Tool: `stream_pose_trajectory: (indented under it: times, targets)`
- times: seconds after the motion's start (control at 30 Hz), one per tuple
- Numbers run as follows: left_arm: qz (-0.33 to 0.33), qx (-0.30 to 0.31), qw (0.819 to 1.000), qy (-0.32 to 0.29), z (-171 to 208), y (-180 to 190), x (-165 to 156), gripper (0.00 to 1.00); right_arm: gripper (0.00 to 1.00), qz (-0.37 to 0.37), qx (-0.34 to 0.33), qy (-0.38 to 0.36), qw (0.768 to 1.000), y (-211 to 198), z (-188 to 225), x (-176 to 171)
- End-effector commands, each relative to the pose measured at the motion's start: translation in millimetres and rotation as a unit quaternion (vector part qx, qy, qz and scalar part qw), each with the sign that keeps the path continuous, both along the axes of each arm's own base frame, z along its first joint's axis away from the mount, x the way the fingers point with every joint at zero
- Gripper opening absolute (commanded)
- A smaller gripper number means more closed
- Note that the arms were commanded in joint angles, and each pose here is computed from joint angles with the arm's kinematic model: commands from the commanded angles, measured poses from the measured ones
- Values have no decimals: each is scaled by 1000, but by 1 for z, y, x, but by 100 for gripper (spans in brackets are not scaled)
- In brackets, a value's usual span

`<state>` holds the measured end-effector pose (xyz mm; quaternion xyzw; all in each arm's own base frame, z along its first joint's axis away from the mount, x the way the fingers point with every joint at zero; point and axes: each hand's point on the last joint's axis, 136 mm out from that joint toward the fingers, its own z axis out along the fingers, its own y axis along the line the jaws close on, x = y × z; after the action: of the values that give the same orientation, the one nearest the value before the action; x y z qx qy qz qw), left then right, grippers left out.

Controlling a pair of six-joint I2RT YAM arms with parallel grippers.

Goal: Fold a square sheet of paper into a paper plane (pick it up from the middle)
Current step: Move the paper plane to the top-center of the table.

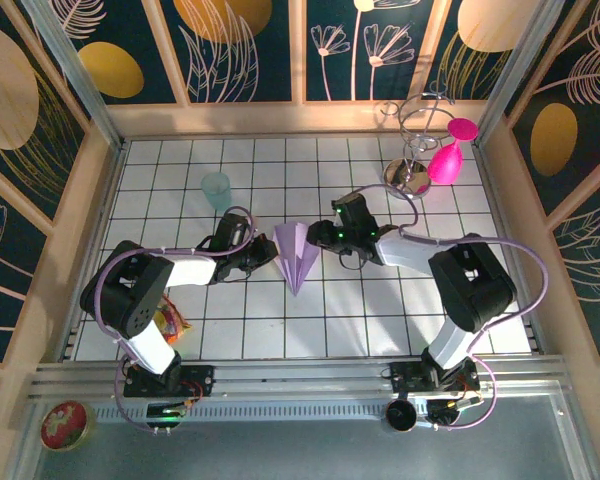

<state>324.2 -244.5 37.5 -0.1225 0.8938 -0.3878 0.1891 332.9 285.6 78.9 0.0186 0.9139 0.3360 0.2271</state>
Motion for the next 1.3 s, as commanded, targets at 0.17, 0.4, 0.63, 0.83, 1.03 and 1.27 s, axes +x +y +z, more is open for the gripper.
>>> stream_pose_trajectory:
  times: [0.17,0.4,0.63,0.83,1.03,1.27]
  targets:
    - [-9,-20,1000,-10,12,-7,0,0,52,17,-54,8,998,23,-9,-26]
    - [-12,-25,1000,-13,16,-9,0,0,49,40,-49,32,997,45,-24,-36]
    - [-14,-30,999,-16,20,-10,1,0,53,49,-71,46,995,50,-40,-41]
    - [-17,-32,999,-15,20,-12,1,0,58,66,-80,45,994,57,-43,-43]
    - [-16,-29,999,-12,18,-11,0,0,59,73,-77,37,994,61,-41,-43]
    - [-16,-26,999,-11,16,-10,0,0,63,96,-35,9,995,66,-19,-50]
